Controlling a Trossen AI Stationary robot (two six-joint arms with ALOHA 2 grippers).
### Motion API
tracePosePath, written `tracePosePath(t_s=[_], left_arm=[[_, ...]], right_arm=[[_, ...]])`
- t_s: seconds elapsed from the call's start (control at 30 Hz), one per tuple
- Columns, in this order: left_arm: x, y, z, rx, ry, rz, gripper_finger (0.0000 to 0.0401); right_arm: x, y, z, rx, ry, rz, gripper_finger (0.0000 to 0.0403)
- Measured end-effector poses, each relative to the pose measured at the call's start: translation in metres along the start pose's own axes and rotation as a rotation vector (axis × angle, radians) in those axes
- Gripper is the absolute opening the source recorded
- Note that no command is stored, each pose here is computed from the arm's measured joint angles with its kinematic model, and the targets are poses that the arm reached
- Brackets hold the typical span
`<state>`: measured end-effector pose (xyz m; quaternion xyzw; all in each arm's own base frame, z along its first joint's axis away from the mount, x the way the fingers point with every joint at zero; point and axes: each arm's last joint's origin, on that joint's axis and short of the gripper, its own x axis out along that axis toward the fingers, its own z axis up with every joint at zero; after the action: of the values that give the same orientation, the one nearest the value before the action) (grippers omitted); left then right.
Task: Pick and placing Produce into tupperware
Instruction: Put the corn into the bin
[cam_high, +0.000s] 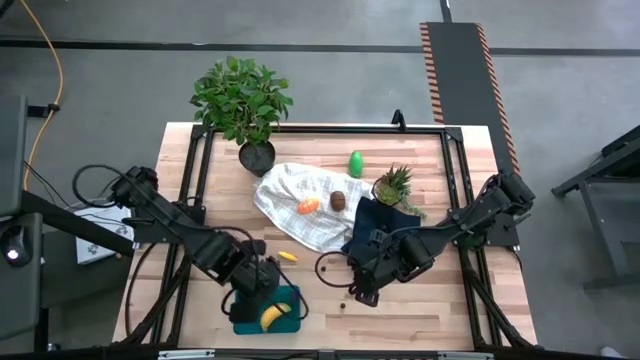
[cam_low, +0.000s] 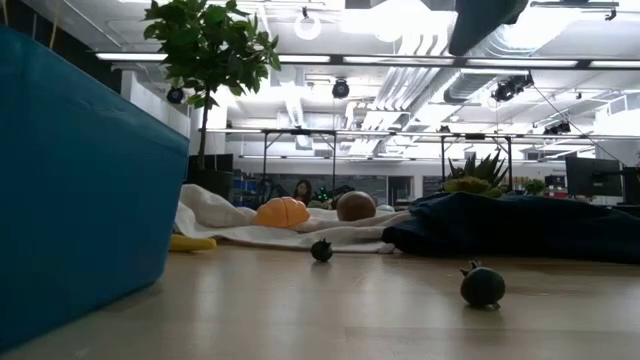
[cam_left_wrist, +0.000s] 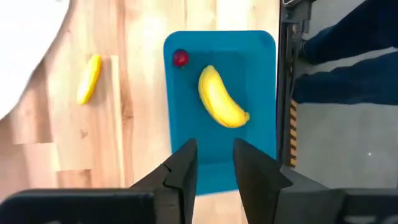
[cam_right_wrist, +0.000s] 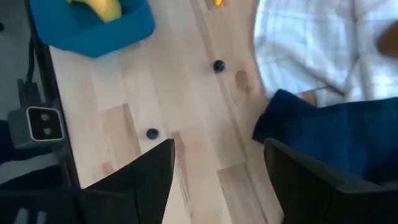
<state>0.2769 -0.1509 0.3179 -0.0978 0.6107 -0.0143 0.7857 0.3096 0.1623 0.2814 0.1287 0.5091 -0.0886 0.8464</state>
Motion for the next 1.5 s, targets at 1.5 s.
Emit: tracePosePath(t_s=[1.5], left_arm=[[-0.136,0.145,-0.071,-0.126,-0.378,0.198,0.0026]], right_arm=[[0.012,-0.282,0.097,0.926,0.014,-0.196,0.0239]])
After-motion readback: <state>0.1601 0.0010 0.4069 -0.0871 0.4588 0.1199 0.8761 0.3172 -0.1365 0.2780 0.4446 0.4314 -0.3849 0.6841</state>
